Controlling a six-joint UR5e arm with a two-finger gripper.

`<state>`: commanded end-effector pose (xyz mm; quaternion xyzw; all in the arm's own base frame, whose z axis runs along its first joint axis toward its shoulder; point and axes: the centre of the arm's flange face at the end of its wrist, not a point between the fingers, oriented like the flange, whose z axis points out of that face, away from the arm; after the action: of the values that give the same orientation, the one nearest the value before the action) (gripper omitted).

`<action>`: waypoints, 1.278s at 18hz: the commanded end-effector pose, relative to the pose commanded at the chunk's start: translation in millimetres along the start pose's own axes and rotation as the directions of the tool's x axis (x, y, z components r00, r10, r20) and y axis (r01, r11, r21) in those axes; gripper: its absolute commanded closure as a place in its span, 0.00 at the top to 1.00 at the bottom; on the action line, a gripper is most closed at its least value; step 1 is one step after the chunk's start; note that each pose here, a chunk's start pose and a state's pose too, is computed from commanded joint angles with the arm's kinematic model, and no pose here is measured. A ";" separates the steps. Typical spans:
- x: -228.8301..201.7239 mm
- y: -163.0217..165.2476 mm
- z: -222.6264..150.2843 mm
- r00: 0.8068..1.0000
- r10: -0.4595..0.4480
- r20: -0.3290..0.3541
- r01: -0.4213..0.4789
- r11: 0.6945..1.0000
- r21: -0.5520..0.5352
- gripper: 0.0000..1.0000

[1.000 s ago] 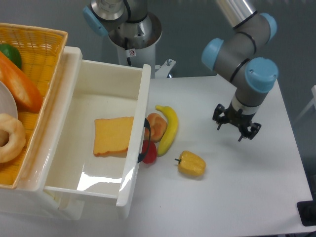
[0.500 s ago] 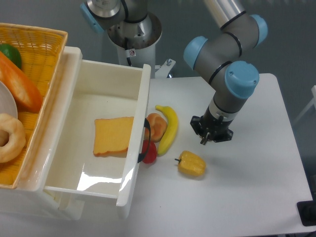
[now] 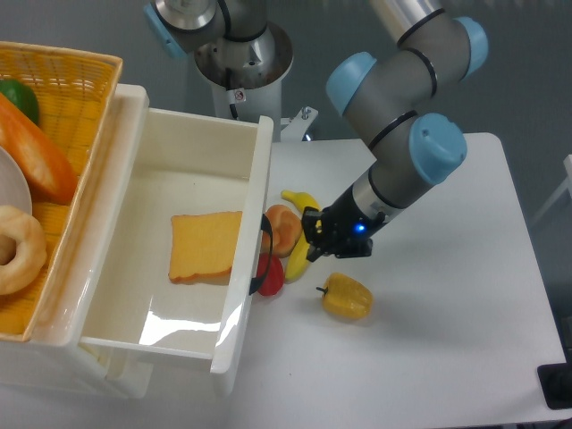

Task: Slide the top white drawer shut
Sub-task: 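Lower the gripper against the drawer front beside its black handle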

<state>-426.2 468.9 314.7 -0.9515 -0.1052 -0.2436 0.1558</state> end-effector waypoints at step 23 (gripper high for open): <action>37.6 -13.1 -7.0 0.998 -0.007 -0.063 0.009 0.999 0.035 0.00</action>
<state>-400.6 483.3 342.4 -0.9400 -0.1084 -0.2723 0.1749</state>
